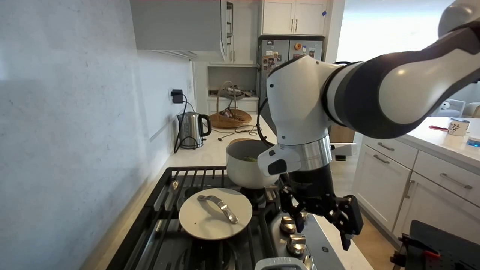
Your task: Turn the second knob from the left clockwise
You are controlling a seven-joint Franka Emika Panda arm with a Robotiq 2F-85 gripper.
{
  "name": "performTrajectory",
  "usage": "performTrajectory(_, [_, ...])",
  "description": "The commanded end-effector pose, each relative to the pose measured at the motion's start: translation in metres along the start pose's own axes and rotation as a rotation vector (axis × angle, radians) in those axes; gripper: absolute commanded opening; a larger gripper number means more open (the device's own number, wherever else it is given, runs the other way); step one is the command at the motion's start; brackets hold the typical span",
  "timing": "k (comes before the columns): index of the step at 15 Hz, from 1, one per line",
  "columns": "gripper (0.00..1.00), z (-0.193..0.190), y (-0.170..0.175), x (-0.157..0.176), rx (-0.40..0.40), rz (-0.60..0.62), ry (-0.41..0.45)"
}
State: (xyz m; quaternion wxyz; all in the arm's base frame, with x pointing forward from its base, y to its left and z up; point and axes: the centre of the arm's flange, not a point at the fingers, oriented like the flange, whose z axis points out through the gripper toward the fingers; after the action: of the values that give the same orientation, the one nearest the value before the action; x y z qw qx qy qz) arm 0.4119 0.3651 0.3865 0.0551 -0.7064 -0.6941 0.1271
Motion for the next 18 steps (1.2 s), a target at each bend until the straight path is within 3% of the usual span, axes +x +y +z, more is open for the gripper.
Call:
performTrajectory(1, [1.00, 0.021, -0.026, -0.018, -0.142, -0.069, 0.057])
performTrajectory(9, [1.00, 0.046, -0.059, -0.032, -0.369, -0.153, 0.151])
performTrajectory(18, [1.00, 0.051, -0.073, -0.023, -0.445, -0.270, 0.111])
